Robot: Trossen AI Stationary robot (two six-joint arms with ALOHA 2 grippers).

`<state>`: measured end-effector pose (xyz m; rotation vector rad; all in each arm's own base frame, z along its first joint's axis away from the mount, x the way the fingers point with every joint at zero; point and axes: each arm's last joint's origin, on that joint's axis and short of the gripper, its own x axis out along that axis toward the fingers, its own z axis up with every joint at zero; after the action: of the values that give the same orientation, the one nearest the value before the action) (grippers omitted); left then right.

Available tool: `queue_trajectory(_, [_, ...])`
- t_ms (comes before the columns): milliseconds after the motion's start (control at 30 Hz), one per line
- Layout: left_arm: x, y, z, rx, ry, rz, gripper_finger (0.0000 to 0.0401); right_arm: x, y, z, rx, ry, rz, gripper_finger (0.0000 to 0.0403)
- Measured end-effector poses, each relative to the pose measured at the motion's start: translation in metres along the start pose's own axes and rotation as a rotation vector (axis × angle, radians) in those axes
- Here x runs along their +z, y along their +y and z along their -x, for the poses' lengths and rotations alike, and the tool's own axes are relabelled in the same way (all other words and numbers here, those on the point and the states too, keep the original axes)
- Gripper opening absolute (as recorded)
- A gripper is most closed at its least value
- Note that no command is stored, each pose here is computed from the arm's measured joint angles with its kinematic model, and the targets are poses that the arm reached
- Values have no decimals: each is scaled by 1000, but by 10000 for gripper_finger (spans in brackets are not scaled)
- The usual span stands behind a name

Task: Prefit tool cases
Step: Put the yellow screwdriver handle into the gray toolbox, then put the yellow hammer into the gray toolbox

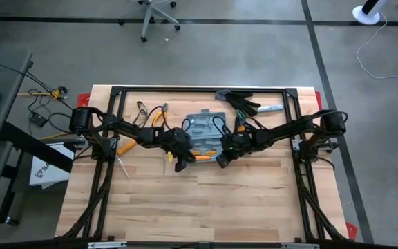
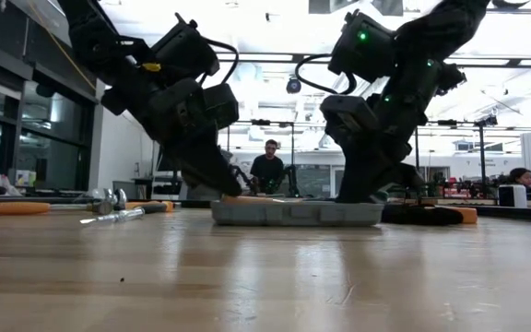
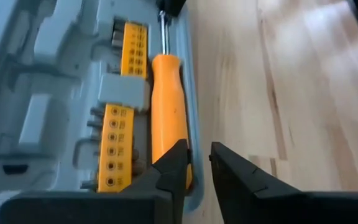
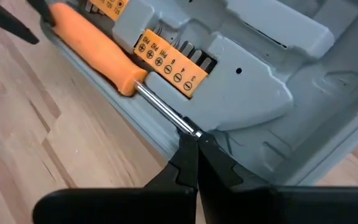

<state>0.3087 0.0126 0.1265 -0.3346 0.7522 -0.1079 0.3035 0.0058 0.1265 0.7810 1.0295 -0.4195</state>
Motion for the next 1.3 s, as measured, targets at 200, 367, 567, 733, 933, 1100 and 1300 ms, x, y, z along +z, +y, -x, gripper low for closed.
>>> queue_trajectory(200, [-2, 0, 0, 4, 24, 6, 99, 4, 4, 9, 30, -61, -2, 0])
queue_trajectory(367, [-1, 0, 2, 4, 22, 33, 120, 9, 4, 21, 35, -108, -13, 0])
queue_trajectory(567, [4, -3, 14, 29, 10, 41, 131, 12, 7, 31, 52, -162, -33, 0])
queue_trajectory(733, [6, -1, 27, 54, 35, 67, 134, 22, 15, 42, 149, -274, -49, 0])
queue_trajectory(933, [8, -4, 60, 99, 79, 122, 133, 46, 20, 100, 327, -522, -54, 0])
queue_trajectory(1100, [0, -7, 79, 157, 152, 98, 133, 40, 4, 138, 319, -490, 61, 0])
queue_trajectory(1300, [-6, -8, 90, 215, 206, 170, 133, 25, -14, 166, 233, -448, 109, 0])
